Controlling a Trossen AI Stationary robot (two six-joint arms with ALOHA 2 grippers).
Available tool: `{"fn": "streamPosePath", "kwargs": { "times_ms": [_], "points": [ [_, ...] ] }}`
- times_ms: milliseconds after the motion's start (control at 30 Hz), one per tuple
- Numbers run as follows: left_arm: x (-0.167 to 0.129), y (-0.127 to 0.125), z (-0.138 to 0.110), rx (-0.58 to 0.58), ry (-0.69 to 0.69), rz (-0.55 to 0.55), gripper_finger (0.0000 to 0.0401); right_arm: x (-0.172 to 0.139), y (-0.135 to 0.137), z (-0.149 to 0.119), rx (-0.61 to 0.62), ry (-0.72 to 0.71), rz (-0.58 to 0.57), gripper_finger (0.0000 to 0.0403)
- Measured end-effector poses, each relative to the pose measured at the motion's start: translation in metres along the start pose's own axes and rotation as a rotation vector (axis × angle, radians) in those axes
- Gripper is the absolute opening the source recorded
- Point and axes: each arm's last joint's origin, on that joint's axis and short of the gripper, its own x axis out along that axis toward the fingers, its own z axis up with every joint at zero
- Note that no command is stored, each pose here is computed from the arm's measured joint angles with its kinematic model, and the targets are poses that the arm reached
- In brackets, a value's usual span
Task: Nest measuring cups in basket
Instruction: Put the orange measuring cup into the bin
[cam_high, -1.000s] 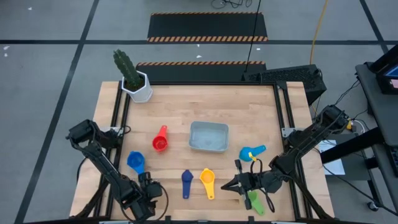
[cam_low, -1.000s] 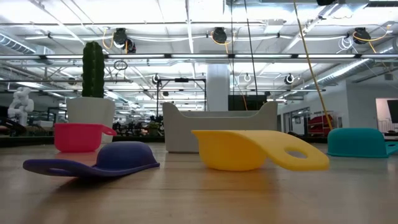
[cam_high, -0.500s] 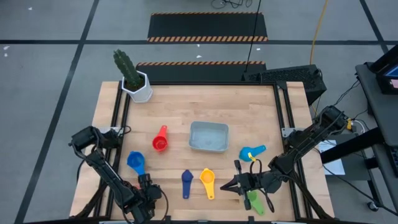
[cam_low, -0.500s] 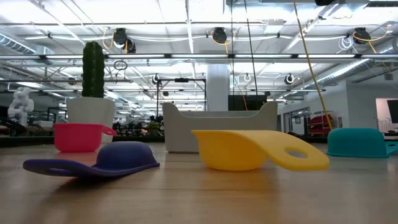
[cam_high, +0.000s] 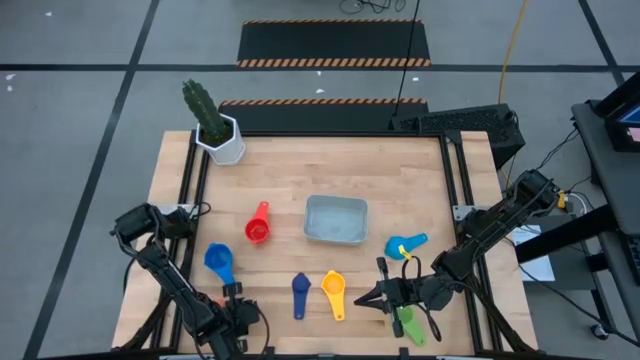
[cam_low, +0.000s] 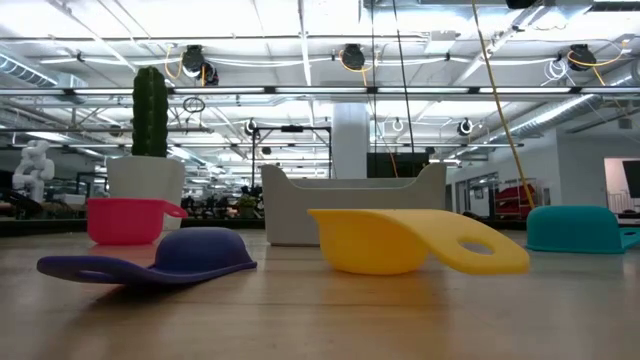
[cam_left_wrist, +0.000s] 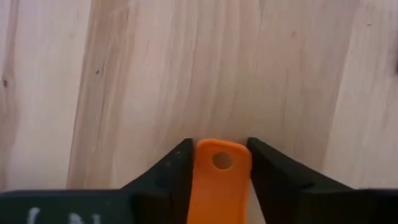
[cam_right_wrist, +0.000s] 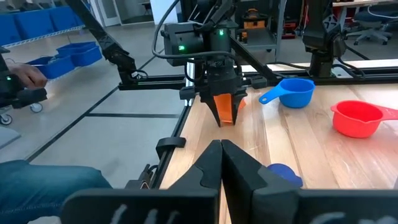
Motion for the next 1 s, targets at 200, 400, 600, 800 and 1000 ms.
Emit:
{"fn": "streamPosePath", "kwargs": {
  "times_ms": [200, 400, 600, 800, 1000],
  "points": [
    [0.0, 0.001, 0.0, 0.029, -0.009, 0.006, 0.012, 0.0, 0.0, 0.0, -0.004, 0.001, 0.0, 0.0],
    [0.0, 0.0, 0.001, 0.049, -0.017, -0.002, 0.0111, 0.0, 0.0, 0.0, -0.004, 0.001, 0.0, 0.0],
    [0.0, 0.0, 0.002, 0.065, -0.029, 0.005, 0.0054, 0.0, 0.0, 0.0, -0.004, 0.001, 0.0, 0.0],
    [-0.004, -0.001, 0.007, 0.133, -0.032, 0.005, 0.0009, 0.0, 0.0, 0.0, -0.005, 0.002, -0.001, 0.0],
    [-0.017, -0.003, 0.02, 0.156, -0.032, -0.05, 0.0008, 0.0, 0.0, 0.0, -0.006, 0.003, -0.001, 0.0]
  ]
}}
